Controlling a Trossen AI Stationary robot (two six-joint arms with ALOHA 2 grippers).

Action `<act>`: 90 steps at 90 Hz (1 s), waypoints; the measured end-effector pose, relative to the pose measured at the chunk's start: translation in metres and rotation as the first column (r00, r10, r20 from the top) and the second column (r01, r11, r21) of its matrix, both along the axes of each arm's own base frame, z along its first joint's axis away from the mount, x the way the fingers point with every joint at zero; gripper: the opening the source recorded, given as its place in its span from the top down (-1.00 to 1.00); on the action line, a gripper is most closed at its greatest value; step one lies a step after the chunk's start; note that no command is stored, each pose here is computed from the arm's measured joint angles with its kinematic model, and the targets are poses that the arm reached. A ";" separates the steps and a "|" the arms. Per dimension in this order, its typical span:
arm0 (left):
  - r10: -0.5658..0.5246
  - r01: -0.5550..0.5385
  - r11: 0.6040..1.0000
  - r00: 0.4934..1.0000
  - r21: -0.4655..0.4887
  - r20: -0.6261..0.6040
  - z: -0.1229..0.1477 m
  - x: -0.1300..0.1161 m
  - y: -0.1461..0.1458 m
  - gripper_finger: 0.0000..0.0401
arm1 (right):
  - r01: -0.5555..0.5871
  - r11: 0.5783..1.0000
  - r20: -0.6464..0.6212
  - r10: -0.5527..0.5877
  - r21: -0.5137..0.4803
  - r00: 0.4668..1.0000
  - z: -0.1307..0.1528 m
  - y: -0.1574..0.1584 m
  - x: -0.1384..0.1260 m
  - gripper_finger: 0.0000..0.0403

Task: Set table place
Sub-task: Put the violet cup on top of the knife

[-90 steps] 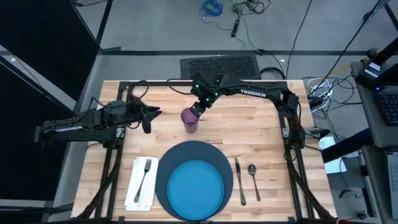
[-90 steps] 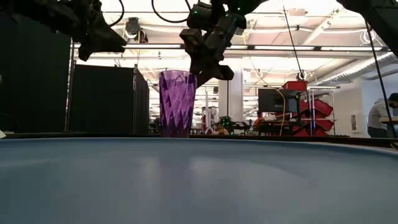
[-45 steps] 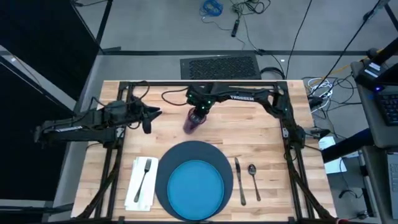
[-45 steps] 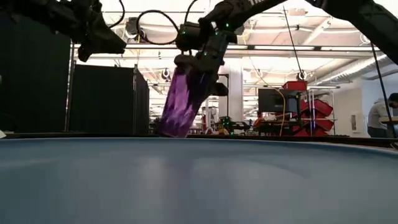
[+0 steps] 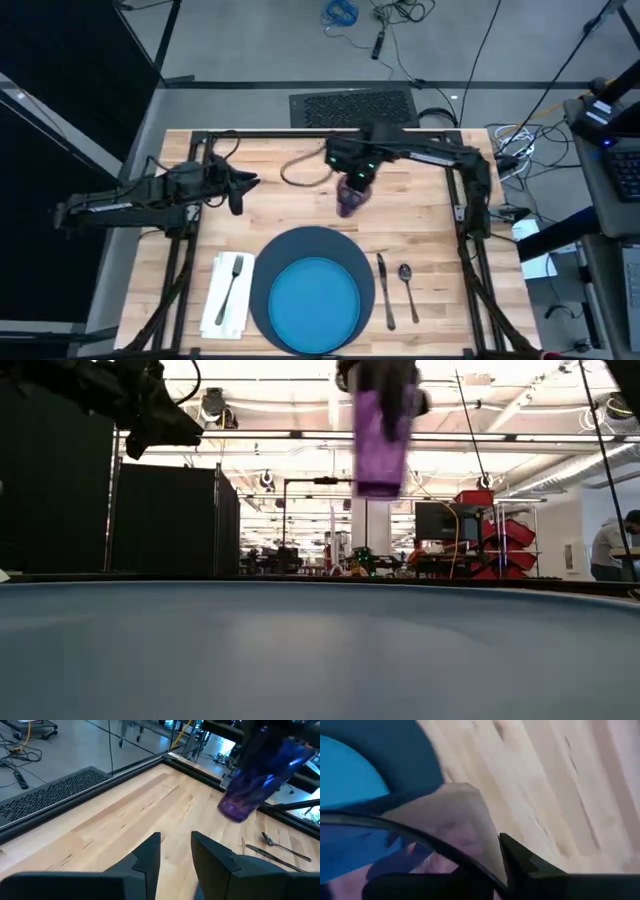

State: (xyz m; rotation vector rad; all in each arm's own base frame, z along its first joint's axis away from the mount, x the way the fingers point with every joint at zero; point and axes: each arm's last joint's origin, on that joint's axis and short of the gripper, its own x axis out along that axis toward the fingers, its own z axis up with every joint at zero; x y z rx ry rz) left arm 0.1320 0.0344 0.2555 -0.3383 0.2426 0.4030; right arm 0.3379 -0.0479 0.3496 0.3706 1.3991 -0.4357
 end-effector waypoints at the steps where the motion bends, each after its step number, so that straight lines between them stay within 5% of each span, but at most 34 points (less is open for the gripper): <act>1: -0.001 0.001 1.000 1.000 0.000 0.000 0.000 0.000 0.000 0.54 | 0.009 1.000 -0.009 -0.010 -0.007 1.000 -0.001 0.002 -0.004 1.00; 16: -0.024 0.024 1.000 1.000 0.000 0.007 0.001 0.000 -0.001 0.54 | 0.150 0.989 0.004 -0.151 0.004 0.989 -0.013 0.022 -0.062 1.00; 27: -0.024 0.024 1.000 1.000 0.000 0.014 0.001 0.001 -0.001 0.54 | 0.212 0.976 0.067 -0.215 0.044 0.974 -0.037 0.032 -0.080 1.00; 46: -0.014 0.015 0.999 1.000 -0.031 0.025 0.001 0.001 -0.001 0.54 | 0.205 0.977 0.025 -0.207 0.053 0.978 -0.071 0.039 -0.080 1.00; 90: 0.003 0.001 0.997 0.999 -0.075 0.048 0.002 0.001 -0.001 0.54 | 0.133 0.990 0.093 -0.137 0.046 0.986 -0.097 0.030 -0.070 1.00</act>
